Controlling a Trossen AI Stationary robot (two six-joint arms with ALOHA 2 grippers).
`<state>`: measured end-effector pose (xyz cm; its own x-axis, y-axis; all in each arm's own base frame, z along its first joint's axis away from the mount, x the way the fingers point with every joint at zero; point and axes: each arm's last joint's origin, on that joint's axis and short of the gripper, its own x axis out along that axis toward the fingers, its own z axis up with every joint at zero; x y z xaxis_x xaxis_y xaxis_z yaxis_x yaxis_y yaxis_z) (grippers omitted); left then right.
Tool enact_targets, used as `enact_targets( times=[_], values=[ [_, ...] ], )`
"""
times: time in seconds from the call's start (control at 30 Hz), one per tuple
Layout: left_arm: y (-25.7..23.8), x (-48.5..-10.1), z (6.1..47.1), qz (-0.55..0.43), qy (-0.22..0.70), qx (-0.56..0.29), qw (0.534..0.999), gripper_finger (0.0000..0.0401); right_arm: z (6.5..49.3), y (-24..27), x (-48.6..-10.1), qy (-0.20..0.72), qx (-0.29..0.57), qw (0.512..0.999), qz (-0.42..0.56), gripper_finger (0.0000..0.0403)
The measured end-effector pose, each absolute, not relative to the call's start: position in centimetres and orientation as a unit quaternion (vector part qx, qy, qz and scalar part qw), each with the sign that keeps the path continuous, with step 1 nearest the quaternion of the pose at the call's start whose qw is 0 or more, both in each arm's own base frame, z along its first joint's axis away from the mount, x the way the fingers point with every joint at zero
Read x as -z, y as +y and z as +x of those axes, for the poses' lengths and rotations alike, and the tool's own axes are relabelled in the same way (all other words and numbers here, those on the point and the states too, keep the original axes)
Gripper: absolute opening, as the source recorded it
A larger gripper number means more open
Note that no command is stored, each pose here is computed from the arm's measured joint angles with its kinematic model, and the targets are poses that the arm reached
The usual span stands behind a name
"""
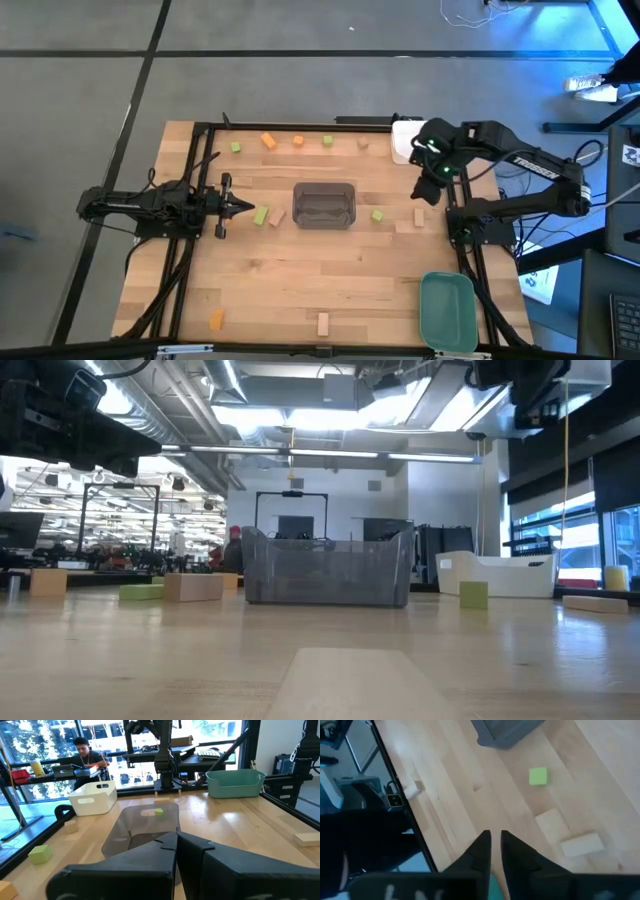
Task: Sort & place blocks by color
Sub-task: Put the green block into the white bin
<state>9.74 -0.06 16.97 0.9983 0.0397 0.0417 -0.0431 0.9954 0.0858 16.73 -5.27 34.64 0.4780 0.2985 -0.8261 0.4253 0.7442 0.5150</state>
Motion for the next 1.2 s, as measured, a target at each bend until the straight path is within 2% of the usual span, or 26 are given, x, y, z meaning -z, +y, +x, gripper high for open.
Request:
enact_targets(
  times=[0.37, 0.57, 0.67, 0.87, 1.07, 1.2],
  values=[
    [-0.2, -17.2, 9.7, 0.04, -0.034, -0.002, 0.999, 0.0, 19.8, -5.9, -33.5, 0.503, 0.009, 0.806, 0.31, 0.012],
    [0.0, -19.7, 9.1, 0.038, -0.066, -0.025, 0.997, 0.0, 21.7, -5.6, -32.5, 0.52, -0.001, 0.797, 0.309, 0.0153],
    [0.1, -21.2, 8.5, 0.029, -0.035, -0.049, 0.998, 0.0, 22.5, -5.6, -31.7, 0.536, -0.003, 0.786, 0.309, 0.0158],
    [0.3, -23.8, 7.8, 0.022, 0.071, -0.064, 0.995, 0.0, 24.4, -5.7, -29.6, 0.578, 0.051, 0.765, 0.279, 0.0159],
    [0.2, -26.3, 9.0, 0.025, 0.125, -0.063, 0.99, 0.0, 26.5, -5.4, -27.0, 0.623, 0.064, 0.73, 0.272, 0.0159],
    [0.3, -28.0, 10.2, 0.019, 0.143, -0.076, 0.987, 0.0, 27.9, -5.1, -24.8, 0.654, 0.107, 0.695, 0.279, 0.0158]
  ],
)
